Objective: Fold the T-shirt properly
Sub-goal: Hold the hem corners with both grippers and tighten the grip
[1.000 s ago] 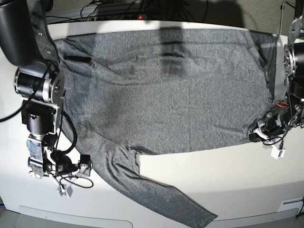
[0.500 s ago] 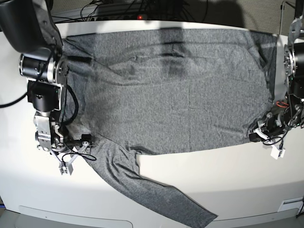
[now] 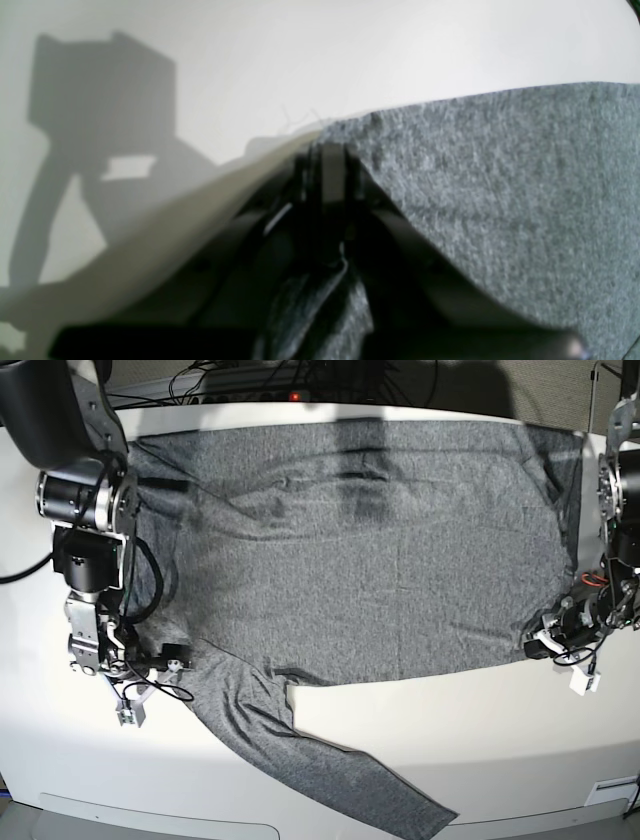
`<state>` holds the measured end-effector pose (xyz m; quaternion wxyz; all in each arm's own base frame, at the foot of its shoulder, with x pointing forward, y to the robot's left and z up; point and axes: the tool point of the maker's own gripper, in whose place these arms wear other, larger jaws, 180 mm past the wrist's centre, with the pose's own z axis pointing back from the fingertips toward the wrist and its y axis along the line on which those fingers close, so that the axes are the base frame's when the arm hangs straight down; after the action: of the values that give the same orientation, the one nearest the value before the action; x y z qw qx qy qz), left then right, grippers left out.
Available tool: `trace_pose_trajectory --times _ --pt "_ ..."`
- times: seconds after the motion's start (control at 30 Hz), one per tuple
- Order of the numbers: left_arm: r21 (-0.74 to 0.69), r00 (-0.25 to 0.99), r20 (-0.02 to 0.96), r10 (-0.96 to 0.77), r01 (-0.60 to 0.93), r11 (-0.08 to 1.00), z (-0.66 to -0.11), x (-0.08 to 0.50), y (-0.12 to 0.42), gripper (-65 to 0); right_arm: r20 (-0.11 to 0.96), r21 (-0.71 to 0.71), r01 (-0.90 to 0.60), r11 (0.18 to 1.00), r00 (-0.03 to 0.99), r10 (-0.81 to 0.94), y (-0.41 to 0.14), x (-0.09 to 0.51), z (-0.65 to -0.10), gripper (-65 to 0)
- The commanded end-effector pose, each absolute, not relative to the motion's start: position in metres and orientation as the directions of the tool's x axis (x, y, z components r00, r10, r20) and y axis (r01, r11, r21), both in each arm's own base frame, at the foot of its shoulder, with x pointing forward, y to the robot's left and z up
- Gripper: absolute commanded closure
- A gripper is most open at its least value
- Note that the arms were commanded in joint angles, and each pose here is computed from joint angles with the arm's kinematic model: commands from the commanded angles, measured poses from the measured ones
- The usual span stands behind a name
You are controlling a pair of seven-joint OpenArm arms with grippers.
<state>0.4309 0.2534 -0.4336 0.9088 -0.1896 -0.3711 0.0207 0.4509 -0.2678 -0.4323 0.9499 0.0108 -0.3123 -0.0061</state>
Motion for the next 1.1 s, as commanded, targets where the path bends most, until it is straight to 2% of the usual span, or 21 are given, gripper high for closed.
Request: trace_pose_trajectory --times 0.0,0.2,0.5,0.67,0.87,1.07 --pt "-0.352 0.677 0.713 0.185 0.117 0.929 -0.411 0.448 0.262 0.0 0.608 0.019 0.003 1.0 0.794 -0.014 -0.272 0.461 -0.418 -22.8" --pt "-0.352 0.676 0.713 0.185 0.117 0.929 -0.411 0.448 0.262 0.0 0.61 0.01 0.01 1.0 0.792 -0.014 -0.279 0.46 -0.416 0.0" --pt "-0.364 0.669 0.715 0.202 0.111 0.925 -0.409 0.45 0.262 0.0 0.626 0.028 0.006 1.0 0.78 -0.022 -0.276 0.467 -0.403 0.0" --pt "-0.418 0.638 0.723 0.267 0.095 0.904 -0.399 0.456 0.259 0.0 0.659 0.069 -0.074 0.995 0.752 0.01 -0.26 0.478 -0.375 0.0" --pt "-0.393 0.666 0.719 0.197 0.157 0.906 -0.386 0.46 0.249 0.0 0.698 0.042 -0.092 0.995 0.715 0.037 -0.26 0.488 -0.35 0.0" --pt "-0.489 0.711 0.667 0.223 0.192 0.851 -0.367 0.459 0.226 0.0 0.706 0.055 -0.162 0.985 0.704 0.076 -0.252 0.475 -0.354 0.0"
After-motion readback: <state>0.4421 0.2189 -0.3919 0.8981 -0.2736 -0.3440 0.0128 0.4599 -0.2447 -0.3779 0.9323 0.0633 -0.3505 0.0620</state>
